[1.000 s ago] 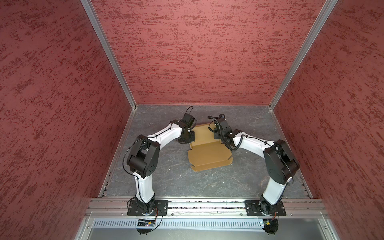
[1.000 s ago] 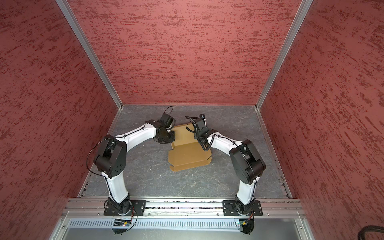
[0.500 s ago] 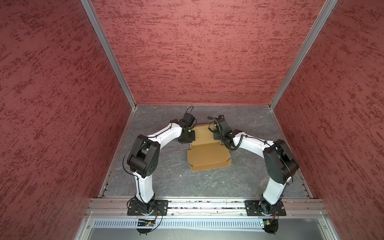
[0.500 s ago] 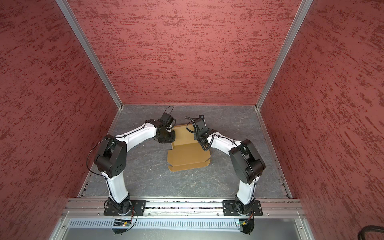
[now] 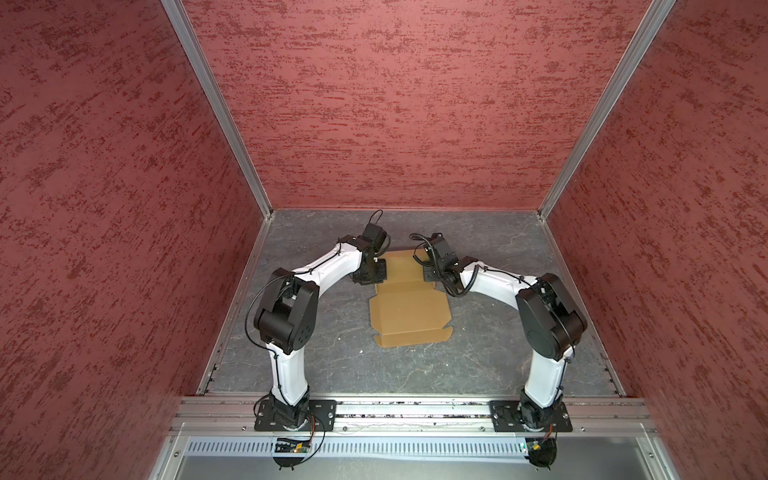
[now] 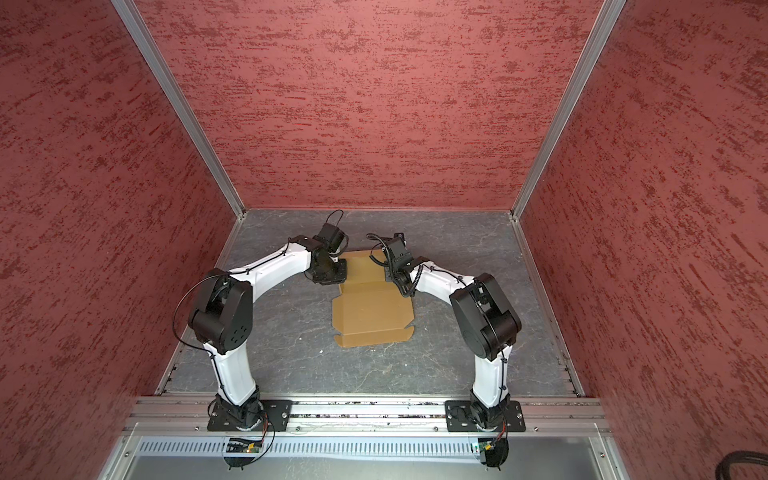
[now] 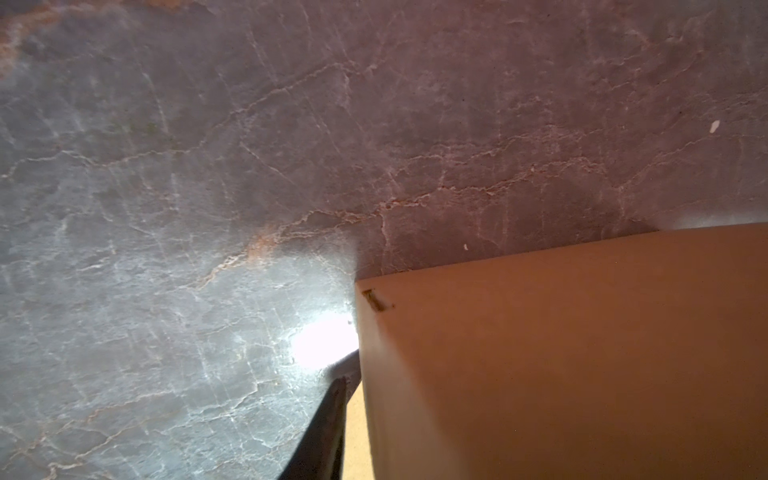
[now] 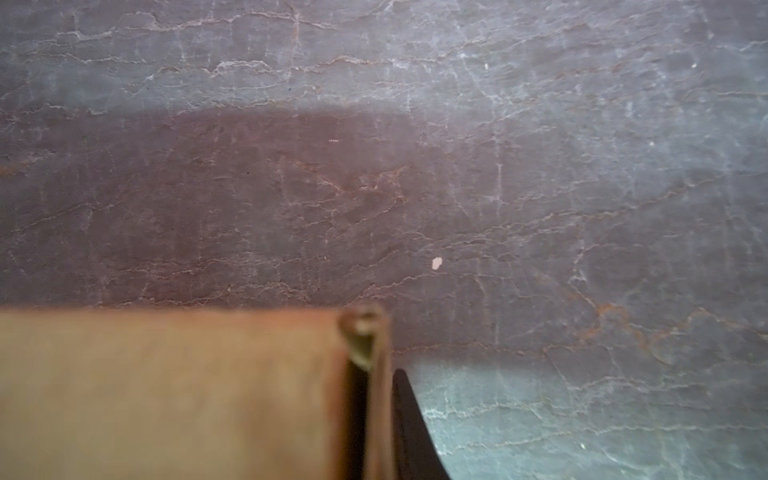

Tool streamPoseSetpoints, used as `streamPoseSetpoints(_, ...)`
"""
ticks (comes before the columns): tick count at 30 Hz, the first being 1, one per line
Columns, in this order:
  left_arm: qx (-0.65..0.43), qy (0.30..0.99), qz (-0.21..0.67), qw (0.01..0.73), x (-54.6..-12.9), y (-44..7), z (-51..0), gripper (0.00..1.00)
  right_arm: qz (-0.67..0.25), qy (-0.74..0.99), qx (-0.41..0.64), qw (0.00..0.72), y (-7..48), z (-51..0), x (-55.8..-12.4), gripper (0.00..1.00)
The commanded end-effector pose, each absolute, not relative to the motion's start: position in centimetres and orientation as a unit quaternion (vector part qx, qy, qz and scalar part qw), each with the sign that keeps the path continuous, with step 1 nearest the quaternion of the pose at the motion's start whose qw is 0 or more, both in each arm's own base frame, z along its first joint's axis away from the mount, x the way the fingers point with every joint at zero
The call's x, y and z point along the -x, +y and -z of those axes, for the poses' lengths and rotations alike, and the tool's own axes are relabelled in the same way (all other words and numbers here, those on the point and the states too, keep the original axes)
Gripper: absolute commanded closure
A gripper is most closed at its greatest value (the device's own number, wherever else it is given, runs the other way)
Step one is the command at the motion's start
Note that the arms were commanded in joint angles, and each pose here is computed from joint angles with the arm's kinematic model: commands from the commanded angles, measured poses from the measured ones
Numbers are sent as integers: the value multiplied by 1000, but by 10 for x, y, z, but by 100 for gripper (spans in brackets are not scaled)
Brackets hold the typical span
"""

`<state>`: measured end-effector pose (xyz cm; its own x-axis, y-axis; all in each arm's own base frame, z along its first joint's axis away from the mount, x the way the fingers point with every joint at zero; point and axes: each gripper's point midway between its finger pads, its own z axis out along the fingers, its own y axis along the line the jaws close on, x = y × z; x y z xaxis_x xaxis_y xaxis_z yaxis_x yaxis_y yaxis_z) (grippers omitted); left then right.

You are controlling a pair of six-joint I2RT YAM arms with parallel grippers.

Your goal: Fold the paper box

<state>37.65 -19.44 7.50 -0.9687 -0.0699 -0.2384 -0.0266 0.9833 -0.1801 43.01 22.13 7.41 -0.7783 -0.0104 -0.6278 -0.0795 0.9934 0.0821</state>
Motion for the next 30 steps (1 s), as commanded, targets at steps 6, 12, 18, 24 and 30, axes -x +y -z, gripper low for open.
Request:
streamPoseSetpoints(6,15,988,68,137,-389,-191,-71,72,-62,946,21,318,224,-71,-431,89)
streamPoseSetpoints(12,17,985,72,157,-387,-191,-64,80,-67,946,21,315,225,-69,-432,89)
streamPoseSetpoints(18,16,986,63,154,-391,-190,-60,90,-70,948,23,309,228,-67,-434,89)
streamPoseSetpoints(24,18,988,50,145,-395,-186,-58,97,-74,948,23,307,229,-68,-436,87)
streamPoseSetpoints(30,21,990,44,134,-398,-184,-56,100,-83,948,24,306,231,-69,-437,82)
